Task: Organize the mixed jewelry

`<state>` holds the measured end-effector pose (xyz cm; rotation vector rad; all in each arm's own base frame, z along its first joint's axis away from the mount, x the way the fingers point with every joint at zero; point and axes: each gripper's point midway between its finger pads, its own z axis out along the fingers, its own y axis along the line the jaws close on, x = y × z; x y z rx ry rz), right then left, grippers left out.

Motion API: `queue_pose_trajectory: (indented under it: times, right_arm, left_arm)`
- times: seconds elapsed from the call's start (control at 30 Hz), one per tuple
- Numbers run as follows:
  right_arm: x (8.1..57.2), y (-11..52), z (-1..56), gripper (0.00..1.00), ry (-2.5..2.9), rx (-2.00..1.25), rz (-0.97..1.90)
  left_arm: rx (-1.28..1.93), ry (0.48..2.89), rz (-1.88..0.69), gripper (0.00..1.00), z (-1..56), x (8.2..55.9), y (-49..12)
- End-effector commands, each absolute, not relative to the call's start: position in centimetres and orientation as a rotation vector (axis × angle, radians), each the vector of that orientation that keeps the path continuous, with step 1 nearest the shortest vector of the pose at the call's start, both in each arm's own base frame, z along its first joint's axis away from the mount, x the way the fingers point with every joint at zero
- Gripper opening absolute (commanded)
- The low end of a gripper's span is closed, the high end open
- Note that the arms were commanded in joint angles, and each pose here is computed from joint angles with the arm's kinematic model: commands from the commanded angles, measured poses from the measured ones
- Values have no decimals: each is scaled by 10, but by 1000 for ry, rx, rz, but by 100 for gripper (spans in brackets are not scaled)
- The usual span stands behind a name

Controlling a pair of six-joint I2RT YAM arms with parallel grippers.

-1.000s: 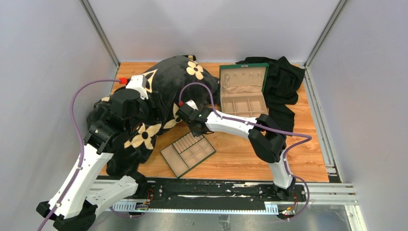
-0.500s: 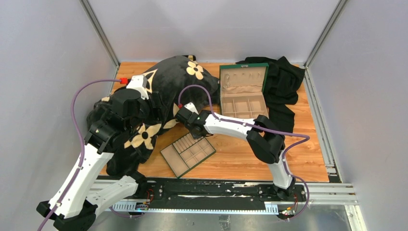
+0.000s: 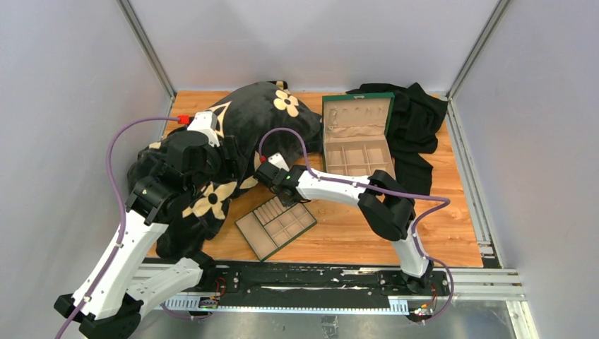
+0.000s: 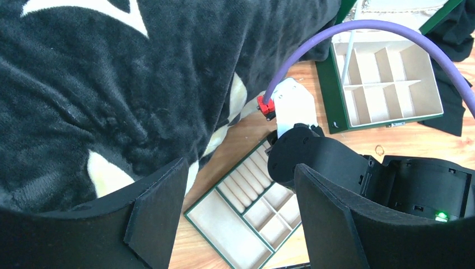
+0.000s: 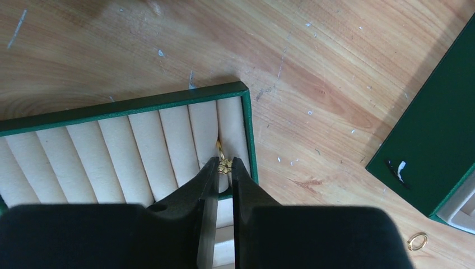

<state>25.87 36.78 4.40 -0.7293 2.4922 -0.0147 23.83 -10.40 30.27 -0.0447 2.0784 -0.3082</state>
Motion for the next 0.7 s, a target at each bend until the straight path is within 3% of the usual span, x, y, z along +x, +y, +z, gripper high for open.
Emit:
queue_pose_trajectory:
  times: [0.0,0.23,0.33,0.47,0.67]
  right_arm:
    - [248,367,47,18,2487,-761,-14]
    - [254,371,65,34,2439,-757,16]
    - [255,373,69,36,2422,-753,29]
    - [258,371,77,33,2397,-738,30]
    - [261,364,72,19,2404,-722,5]
  left_arm:
    - [-44,2083,-299,74,300,237,-102]
    - [-38,2090,-295,74,298,239,-103]
    - [-38,2089,-297,74,298,239,-103]
    - [-40,2087,-299,74,299,239,-103]
    - [-41,2088,-303,74,298,239,-104]
